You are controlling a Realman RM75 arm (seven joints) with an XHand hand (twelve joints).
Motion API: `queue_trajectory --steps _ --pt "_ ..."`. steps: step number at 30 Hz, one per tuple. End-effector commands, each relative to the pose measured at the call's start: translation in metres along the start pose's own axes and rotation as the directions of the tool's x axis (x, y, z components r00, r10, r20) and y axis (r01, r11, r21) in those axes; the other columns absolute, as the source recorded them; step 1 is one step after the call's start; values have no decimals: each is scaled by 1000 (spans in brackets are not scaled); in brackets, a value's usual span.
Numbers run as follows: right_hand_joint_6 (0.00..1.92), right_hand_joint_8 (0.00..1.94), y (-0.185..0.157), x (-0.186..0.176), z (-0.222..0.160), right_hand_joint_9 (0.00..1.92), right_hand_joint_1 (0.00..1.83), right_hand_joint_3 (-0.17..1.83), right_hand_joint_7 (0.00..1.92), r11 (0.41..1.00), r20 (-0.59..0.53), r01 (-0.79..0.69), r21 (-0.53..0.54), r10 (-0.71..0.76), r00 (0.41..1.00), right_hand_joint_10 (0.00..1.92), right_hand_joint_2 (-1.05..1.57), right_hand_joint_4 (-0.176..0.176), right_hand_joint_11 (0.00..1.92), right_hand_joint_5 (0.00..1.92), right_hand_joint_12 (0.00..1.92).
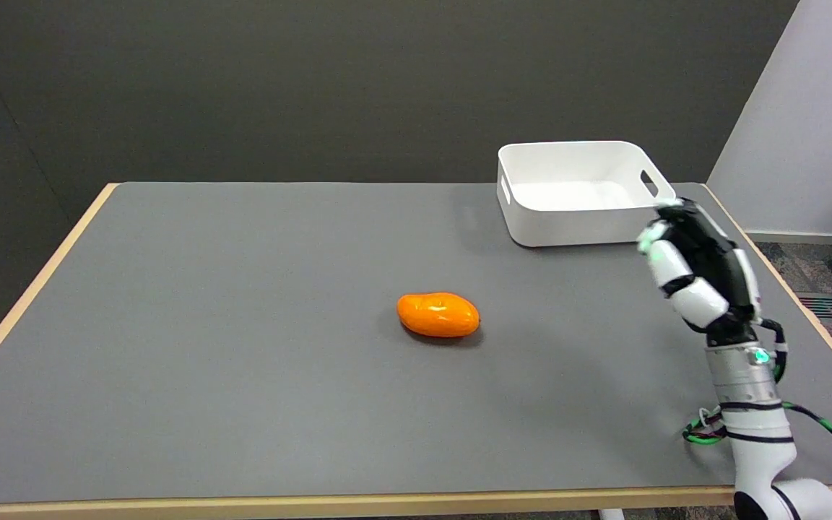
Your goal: Pick up mango.
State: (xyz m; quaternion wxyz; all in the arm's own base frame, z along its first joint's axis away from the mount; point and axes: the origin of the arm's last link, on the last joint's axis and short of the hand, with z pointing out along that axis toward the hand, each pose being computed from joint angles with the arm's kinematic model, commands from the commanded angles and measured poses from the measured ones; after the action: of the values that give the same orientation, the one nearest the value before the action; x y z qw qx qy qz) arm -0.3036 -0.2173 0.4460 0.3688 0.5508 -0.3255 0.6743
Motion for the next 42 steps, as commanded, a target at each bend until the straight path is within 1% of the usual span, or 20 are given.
queue_trajectory --steps 1,2,3,5,6,8,11,14,16,18,19,21,25,31,33,34,37,39,41,42 --pt "911 1159 13 -115 104 725 983 916 710 593 515 805 1 -691 508 1454 700 -98 411 398 1699" --pt "893 1134 12 -127 111 716 978 919 710 520 538 854 18 -725 430 1444 698 -96 415 397 1692" --pt "874 1108 10 -134 115 707 973 922 711 494 548 869 19 -733 404 1433 696 -93 418 395 1684" --pt "836 1020 4 -147 126 674 960 920 692 380 569 924 39 -769 292 1375 692 -85 418 393 1681" --pt "827 1001 1 -151 129 667 957 921 688 350 571 936 46 -778 263 1365 690 -84 423 393 1683" --pt "815 979 -6 -168 132 660 950 923 683 247 586 965 91 -796 149 1357 682 -85 445 398 1696" --pt "805 948 -13 -186 134 655 935 923 673 179 598 973 148 -799 56 1351 667 -88 480 408 1723" --pt "787 920 -31 -204 141 654 915 923 663 98 579 971 217 -814 -47 1349 658 -87 488 404 1728" --pt "781 913 -39 -212 148 654 911 924 660 -14 545 963 270 -822 -165 1347 657 -86 490 402 1729" --pt "751 887 -45 -213 158 647 883 922 655 -96 498 948 303 -832 -243 1331 651 -77 485 394 1724" --pt "745 880 -47 -214 164 645 870 921 654 -136 484 942 308 -830 -278 1326 650 -72 482 393 1720" --pt "739 866 -49 -212 169 640 846 923 656 -185 480 933 308 -817 -320 1316 645 -58 477 394 1713" --pt "699 828 -57 -204 184 625 785 913 650 -245 446 921 301 -818 -364 1273 630 -23 448 380 1678" --pt "666 792 -57 -184 188 605 716 895 630 -304 460 911 278 -791 -404 1245 633 -9 430 367 1654" --pt "629 702 -54 -174 183 557 639 878 589 -321 483 909 266 -772 -414 1175 624 3 381 350 1604" --pt "620 686 -53 -172 180 547 619 874 582 -316 494 911 263 -767 -409 1161 620 3 369 346 1589" --pt "605 644 -41 -165 164 519 574 908 549 -253 574 936 244 -740 -350 1103 591 1 339 324 1570" --pt "599 629 -29 -166 150 509 559 911 536 -182 645 957 225 -708 -287 1088 585 -1 334 317 1566" --pt "586 616 -22 -167 141 501 565 900 530 -143 682 966 214 -686 -253 1093 584 -9 338 313 1568" --pt "582 611 -19 -169 136 496 565 897 526 -109 706 974 200 -673 -220 1093 584 -13 338 310 1569"
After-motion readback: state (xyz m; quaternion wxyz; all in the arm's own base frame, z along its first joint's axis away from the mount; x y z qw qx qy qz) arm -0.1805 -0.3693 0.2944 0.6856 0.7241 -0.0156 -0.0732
